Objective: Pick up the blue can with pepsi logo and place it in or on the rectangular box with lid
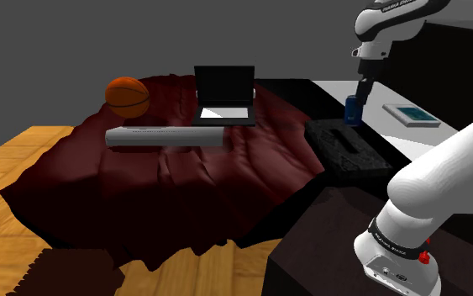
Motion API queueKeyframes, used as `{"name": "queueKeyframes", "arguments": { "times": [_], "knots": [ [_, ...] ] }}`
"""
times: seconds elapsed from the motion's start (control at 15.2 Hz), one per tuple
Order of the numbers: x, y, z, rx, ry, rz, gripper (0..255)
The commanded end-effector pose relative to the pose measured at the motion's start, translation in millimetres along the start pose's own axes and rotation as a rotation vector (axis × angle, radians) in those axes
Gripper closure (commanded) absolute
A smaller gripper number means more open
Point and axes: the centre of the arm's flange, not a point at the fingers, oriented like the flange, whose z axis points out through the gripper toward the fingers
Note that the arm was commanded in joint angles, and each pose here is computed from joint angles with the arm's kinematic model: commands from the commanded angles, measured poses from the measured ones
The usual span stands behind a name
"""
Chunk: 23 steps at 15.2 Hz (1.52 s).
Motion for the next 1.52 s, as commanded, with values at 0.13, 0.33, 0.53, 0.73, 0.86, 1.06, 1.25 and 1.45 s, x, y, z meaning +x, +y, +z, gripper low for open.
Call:
{"name": "queueKeyframes", "arguments": {
  "times": [0.13,0.33,0.53,0.73,0.86,1.06,1.25,1.45],
  "knots": [
    [1.8,3.6,21.0,0.000,0.000,-0.001,255],
    [3.6,5.7,36.6,0.000,0.000,-0.001,255],
    [5.5,7.8,52.2,0.000,0.000,-0.001,255],
    [7.4,9.9,67.8,0.000,0.000,-0.001,255],
    [8.9,11.5,80.0,0.000,0.000,-0.001,255],
    [8.9,11.5,80.0,0.000,0.000,-0.001,255],
    [8.9,11.5,80.0,0.000,0.000,-0.001,255],
    [8.9,11.5,80.0,0.000,0.000,-0.001,0]
  ]
}}
